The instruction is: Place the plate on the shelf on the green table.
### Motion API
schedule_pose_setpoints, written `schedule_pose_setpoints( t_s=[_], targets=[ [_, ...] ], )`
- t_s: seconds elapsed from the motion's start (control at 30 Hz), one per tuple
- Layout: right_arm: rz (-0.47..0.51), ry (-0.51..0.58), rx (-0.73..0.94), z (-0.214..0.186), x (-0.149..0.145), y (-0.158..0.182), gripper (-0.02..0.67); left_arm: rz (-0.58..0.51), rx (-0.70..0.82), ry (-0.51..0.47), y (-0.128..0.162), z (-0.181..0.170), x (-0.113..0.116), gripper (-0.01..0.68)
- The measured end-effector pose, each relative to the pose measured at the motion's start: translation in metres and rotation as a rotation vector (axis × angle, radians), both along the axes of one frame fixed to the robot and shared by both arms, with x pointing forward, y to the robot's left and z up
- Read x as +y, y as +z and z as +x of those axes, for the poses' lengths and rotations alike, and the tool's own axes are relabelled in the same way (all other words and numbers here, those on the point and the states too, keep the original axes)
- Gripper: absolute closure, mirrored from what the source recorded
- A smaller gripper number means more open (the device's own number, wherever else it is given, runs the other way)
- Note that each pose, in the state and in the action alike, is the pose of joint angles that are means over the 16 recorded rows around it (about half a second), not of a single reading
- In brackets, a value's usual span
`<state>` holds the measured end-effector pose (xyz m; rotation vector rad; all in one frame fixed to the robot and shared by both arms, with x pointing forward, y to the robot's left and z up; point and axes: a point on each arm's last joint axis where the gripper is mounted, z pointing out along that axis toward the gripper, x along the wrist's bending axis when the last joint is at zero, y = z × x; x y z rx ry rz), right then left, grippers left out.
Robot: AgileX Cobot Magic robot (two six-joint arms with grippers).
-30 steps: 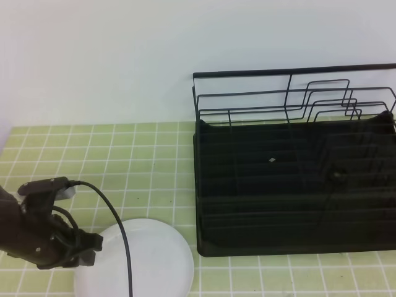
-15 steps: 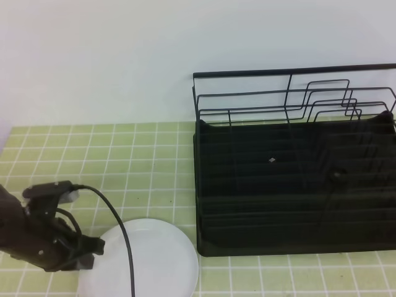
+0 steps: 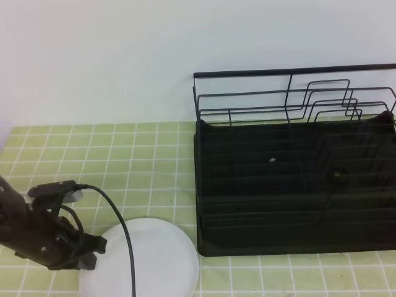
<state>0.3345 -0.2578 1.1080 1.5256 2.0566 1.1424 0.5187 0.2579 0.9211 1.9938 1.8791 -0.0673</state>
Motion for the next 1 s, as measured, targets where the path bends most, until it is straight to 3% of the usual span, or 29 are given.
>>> schedule_pose_setpoints(
  t_s=[0.4, 0.77, 1.0],
  targets=[
    [-0.005, 0.001, 0.005, 0.000, 0.000, 0.000, 0.652, -0.006, -0.102, -0.014, 0.042, 0.003, -0.001, 0.673],
    [0.010, 0.009, 0.018, -0.001, 0.001, -0.001, 0.652, 0.024, -0.323, 0.033, 0.106, -0.019, 0.006, 0.673],
    [0.055, 0.026, 0.028, -0.003, 0.005, 0.001, 0.652, -0.016, -0.486, 0.059, 0.150, -0.045, 0.006, 0.673]
  ],
)
